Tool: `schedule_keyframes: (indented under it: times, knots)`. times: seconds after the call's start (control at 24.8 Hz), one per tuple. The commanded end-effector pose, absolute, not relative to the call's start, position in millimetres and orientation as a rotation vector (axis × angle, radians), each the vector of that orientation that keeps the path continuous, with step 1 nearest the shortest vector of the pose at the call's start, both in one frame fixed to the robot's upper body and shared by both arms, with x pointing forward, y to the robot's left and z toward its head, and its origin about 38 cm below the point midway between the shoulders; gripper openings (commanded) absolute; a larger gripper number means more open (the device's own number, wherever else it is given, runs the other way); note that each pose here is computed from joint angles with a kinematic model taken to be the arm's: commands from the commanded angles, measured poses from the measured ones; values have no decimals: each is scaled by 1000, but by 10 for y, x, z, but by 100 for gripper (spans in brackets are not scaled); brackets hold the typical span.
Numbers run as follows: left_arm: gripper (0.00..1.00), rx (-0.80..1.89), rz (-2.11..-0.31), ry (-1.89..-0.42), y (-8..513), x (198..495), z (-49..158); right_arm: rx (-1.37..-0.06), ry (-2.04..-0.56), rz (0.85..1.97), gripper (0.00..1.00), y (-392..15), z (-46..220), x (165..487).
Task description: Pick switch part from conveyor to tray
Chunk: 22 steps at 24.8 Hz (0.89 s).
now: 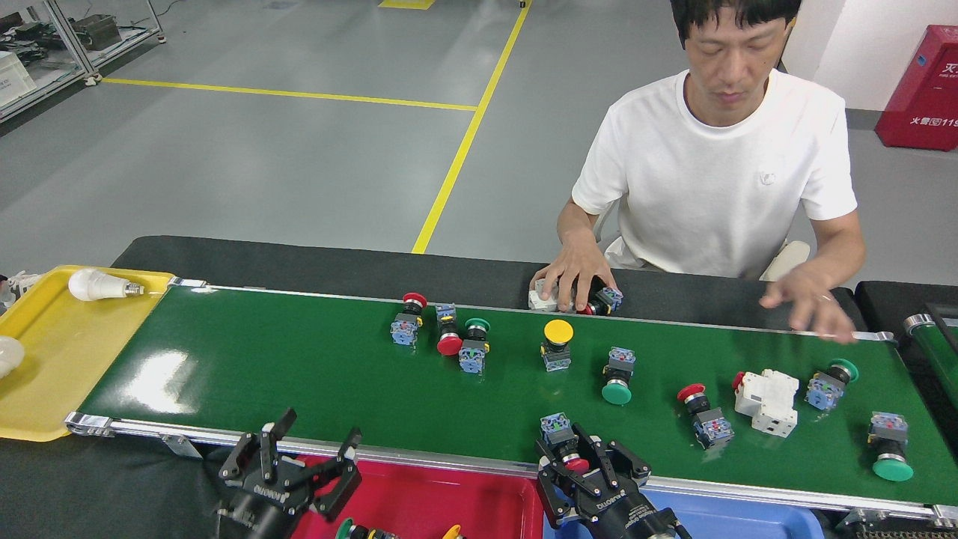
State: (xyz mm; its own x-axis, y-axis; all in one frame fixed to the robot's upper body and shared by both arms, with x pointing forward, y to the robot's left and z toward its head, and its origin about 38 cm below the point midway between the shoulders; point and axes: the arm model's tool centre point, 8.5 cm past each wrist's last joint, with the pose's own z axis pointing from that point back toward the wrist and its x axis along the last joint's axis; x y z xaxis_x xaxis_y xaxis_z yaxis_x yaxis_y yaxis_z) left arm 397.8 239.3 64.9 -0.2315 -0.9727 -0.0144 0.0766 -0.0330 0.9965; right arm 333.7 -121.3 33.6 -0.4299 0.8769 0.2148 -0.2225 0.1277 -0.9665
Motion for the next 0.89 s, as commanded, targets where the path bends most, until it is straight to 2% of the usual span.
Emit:
schedule_keyframes:
  times: [0.0, 0.16, 0.32, 0.36, 0.4, 0.44, 0.48, 0.73, 0.85]
  knots:
    - [100, 1084, -1396, -1250, 2463, 4257, 703, -674, -1522, 1497, 11, -1178, 437, 3370]
    - [100, 1097, -1409, -1172, 2459, 4649, 673, -544, -1714, 1536, 11, -1076, 599, 3214]
    - [100, 1091, -1420, -1152, 2361, 4790, 641, -358, -1924, 1594, 16, -1072, 717, 2998]
    - [100, 1103, -1422, -1147, 2320, 4828, 638, -334, -1945, 1607, 20, -1052, 729, 2976]
    - [100, 1109, -1426, -1145, 2277, 4863, 630, -320, -1939, 1628, 28, -1039, 714, 2958]
    - [100, 1111, -1435, -1136, 2237, 4904, 602, -301, -1916, 1653, 57, -998, 693, 2948]
    - [100, 1106, -1442, -1128, 2205, 4936, 567, -274, -1887, 1693, 100, -943, 667, 2932]
    - [100, 1106, -1428, -1109, 2205, 5194, 570, -255, -1866, 1698, 100, -896, 653, 2943]
    - [100, 1111, -1426, -1098, 2247, 5312, 576, -291, -1869, 1614, 100, -856, 734, 3038]
